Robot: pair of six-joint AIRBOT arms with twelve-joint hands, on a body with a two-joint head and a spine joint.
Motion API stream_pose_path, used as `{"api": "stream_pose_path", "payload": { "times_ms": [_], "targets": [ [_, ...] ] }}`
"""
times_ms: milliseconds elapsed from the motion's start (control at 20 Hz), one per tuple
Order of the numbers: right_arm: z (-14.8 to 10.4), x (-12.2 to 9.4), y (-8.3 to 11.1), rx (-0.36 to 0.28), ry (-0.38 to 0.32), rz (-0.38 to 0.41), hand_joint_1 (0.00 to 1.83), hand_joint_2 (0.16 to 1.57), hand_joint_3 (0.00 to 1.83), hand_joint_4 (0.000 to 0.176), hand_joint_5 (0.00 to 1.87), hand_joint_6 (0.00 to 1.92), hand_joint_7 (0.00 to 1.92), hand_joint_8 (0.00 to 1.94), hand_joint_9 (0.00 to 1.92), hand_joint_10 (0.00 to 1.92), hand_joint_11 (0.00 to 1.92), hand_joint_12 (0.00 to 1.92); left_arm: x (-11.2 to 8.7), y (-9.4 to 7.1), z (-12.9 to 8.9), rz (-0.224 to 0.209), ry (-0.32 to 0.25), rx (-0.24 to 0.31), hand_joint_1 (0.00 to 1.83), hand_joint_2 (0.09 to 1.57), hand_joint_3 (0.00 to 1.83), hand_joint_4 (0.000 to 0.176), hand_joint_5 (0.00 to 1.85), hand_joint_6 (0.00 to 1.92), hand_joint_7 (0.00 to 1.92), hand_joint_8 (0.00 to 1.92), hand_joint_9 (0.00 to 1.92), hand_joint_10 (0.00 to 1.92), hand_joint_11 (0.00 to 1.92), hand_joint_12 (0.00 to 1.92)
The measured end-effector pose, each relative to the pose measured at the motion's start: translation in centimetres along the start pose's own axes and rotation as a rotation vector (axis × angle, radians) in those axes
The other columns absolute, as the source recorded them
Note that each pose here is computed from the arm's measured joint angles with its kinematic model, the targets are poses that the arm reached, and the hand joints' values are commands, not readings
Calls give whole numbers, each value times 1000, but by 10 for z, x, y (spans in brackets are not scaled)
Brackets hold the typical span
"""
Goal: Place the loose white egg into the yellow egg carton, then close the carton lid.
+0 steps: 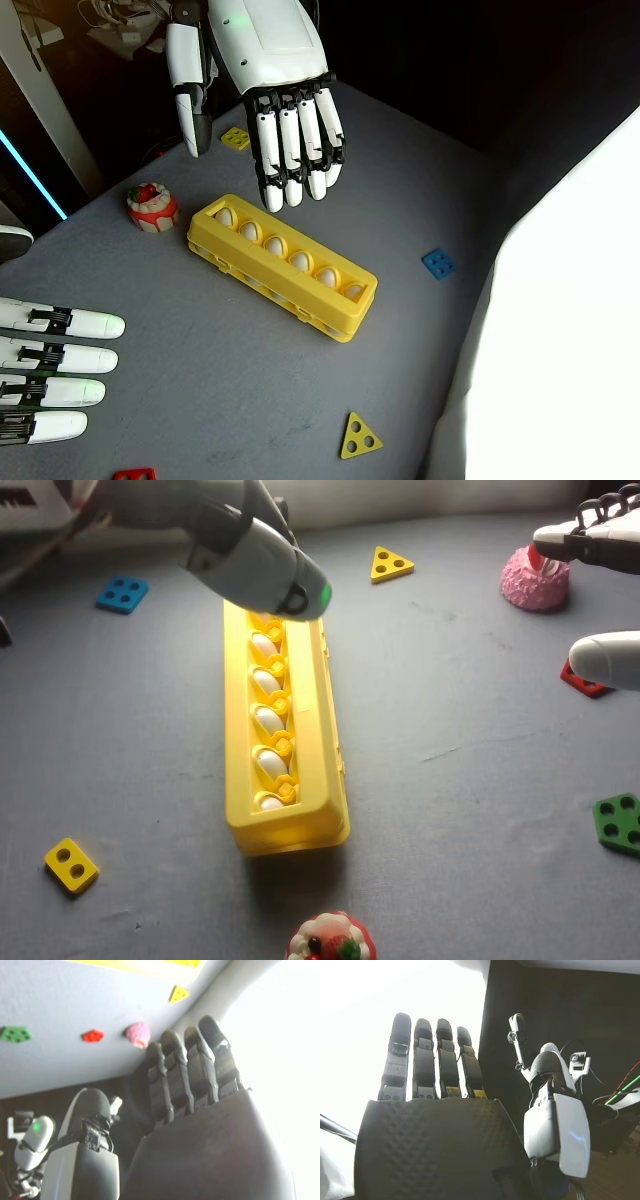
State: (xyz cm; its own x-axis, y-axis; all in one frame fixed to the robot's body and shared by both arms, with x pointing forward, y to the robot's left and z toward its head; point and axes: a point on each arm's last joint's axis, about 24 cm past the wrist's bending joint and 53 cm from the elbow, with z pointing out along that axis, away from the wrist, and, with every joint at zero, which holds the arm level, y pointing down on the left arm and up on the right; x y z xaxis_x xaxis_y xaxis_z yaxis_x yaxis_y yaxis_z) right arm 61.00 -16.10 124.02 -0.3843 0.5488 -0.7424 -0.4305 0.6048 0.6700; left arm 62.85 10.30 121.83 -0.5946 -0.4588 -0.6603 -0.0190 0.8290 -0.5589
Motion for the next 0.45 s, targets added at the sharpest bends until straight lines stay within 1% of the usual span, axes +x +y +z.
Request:
{"api": "stream_pose_path", "payload": {
  "times_ms": [50, 100, 150, 200, 250, 300, 350, 400, 450],
  "targets": [
    [0, 0, 0, -1, 0, 0, 164, 1156, 0, 0, 388, 47, 431, 38, 368, 103, 0, 941, -3, 0, 0, 16, -5, 2, 308, 1314, 0, 0, 502, 7, 473, 8, 257, 1, 0, 799],
    [0, 0, 0, -2, -1, -1, 193, 1153, 1, 0, 462, 44, 533, 23, 394, 265, 0, 1144, -3, 1, 0, 18, -5, 0, 319, 1309, 0, 0, 508, 7, 476, 6, 256, 1, 0, 771],
    [0, 0, 0, -1, -1, -1, 200, 1152, 0, 0, 482, 33, 559, 12, 340, 439, 0, 1205, -4, 3, 0, 24, -4, -5, 322, 1308, 0, 0, 509, 7, 477, 6, 257, 2, 0, 765],
    [0, 0, 0, -1, 0, -1, 197, 1167, 7, 0, 547, 263, 676, 132, 343, 845, 0, 1404, -4, 4, 0, 27, -5, -10, 337, 1307, 0, 0, 511, 7, 464, 1, 243, 0, 0, 762],
    [0, 0, 0, -1, 0, -1, 193, 1179, 6, 0, 504, 621, 675, 408, 344, 1094, 0, 1573, -4, 5, 0, 25, -6, -11, 313, 1309, 0, 0, 504, 3, 461, 0, 248, 3, 0, 760],
    [0, 0, 1, -3, -2, -1, 193, 1179, 6, 0, 504, 621, 675, 408, 344, 1094, 0, 1573, -4, 6, 0, 24, -5, -12, 313, 1309, 0, 0, 504, 3, 461, 0, 248, 3, 0, 760],
    [0, 0, 1, -2, -2, -1, 205, 1187, 3, 0, 498, 957, 625, 767, 366, 1266, 0, 1615, -4, 6, 0, 27, -5, -14, 308, 1309, 0, 0, 502, 3, 460, 0, 249, 4, 0, 760],
    [0, 0, 1, -3, -2, -1, 175, 1224, 9, 0, 644, 1163, 700, 1198, 480, 1535, 201, 1860, -4, 7, 0, 28, -4, -14, 341, 1303, 0, 3, 532, 11, 538, 27, 316, 32, 0, 832],
    [0, -1, 1, -3, -2, -1, 175, 1224, 9, 0, 644, 1163, 700, 1198, 480, 1535, 201, 1860, -4, 7, 0, 27, -4, -14, 341, 1303, 0, 3, 532, 11, 538, 27, 316, 32, 0, 832]
  ]
}}
